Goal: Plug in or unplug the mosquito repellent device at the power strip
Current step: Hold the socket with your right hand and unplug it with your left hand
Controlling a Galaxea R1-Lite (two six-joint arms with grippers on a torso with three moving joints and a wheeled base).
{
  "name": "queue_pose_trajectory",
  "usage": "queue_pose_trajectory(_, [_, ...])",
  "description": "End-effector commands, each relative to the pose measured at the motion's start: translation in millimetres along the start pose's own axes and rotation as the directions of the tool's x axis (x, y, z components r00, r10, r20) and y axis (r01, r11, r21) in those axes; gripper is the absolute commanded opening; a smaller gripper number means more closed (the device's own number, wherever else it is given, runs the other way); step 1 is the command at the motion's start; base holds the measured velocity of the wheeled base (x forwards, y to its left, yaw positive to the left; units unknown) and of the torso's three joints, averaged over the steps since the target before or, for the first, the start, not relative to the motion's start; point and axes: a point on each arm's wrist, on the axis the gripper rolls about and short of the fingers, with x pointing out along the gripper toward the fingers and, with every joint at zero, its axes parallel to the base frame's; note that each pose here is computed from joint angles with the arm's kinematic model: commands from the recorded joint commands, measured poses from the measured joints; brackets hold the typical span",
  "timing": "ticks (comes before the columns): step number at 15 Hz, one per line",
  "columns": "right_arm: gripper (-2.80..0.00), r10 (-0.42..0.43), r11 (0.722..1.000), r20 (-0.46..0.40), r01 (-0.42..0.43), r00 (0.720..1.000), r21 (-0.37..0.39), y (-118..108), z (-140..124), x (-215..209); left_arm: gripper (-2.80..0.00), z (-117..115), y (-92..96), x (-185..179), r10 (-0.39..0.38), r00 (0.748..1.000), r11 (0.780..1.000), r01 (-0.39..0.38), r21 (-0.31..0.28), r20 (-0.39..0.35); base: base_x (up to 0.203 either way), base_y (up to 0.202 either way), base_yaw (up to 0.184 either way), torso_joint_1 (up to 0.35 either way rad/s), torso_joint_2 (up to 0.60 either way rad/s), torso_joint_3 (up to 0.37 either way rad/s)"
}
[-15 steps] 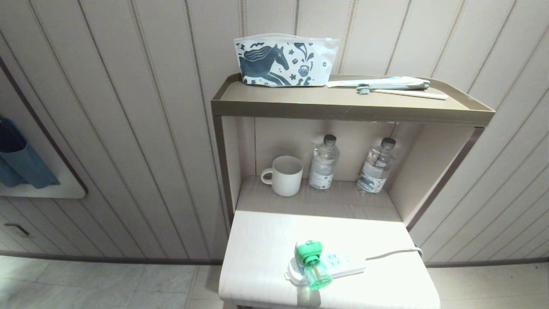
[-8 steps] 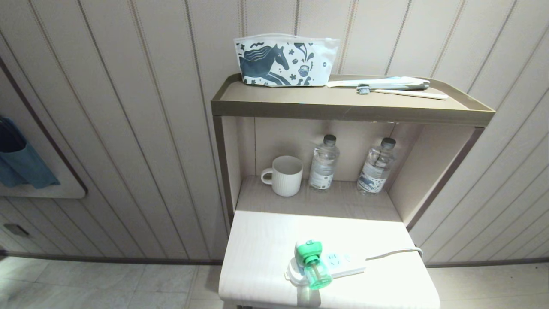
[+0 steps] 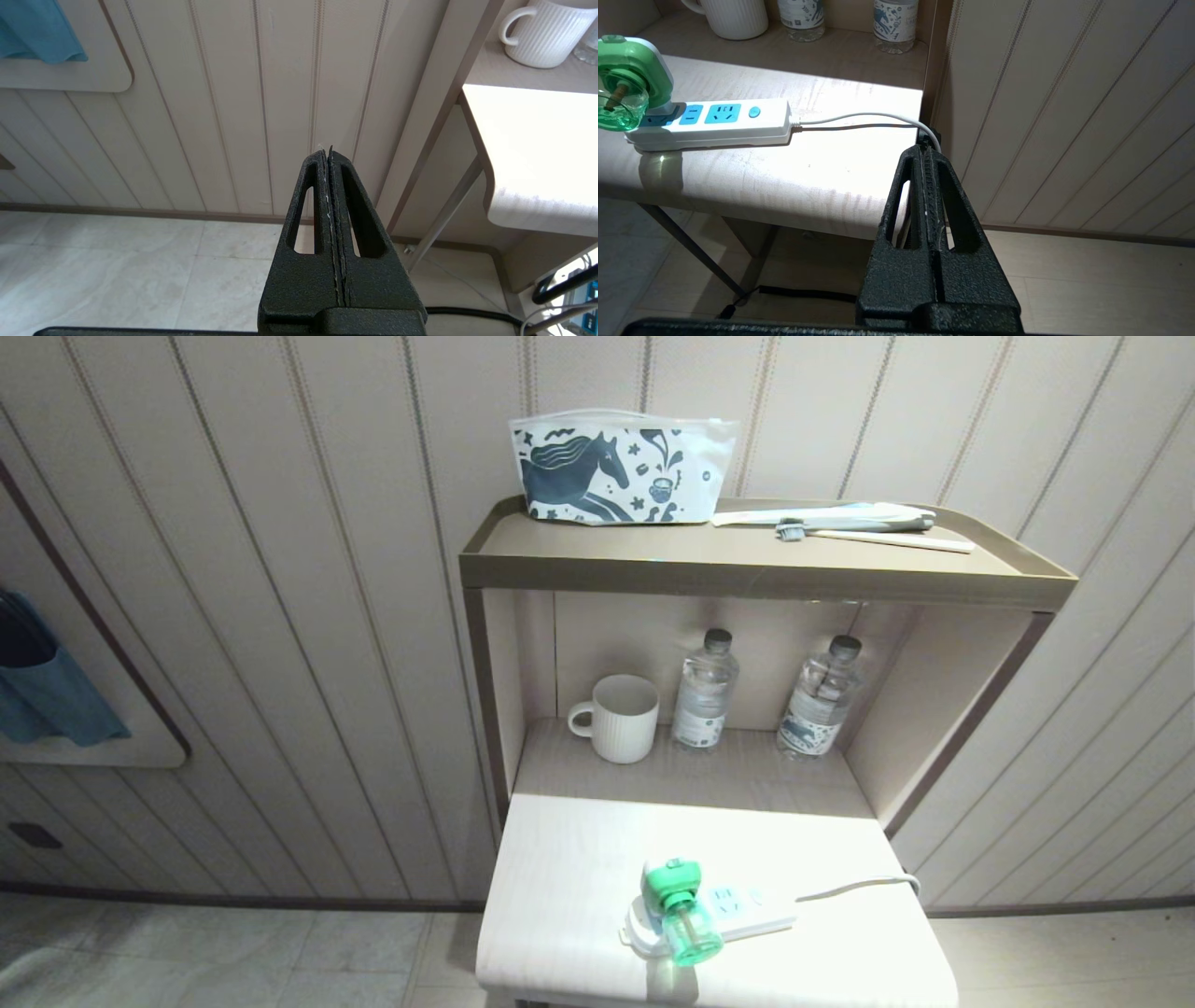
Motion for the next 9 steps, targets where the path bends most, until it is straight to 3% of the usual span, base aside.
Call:
queue_pose_trajectory(1, [-2.8, -0.002, 1.0, -0.014, 0.002, 1.0, -0.007, 0.0, -2.2, 0.8, -2.8, 0.0, 0.0, 0.1, 0.001, 1.0, 1.0, -0.001, 0.0, -0.002, 0.0, 0.0, 0.0, 0.0, 0.0, 0.0])
queue_pose_trajectory(9, [-2.8, -0.002, 1.0, -0.014, 0.002, 1.0, -0.003, 0.0, -2.2, 0.8, -2.8, -0.1, 0.0, 0.1, -0.001, 1.0, 1.0, 0.001, 0.0, -0.003, 0.0, 0.0, 0.0, 0.0, 0.0, 0.0])
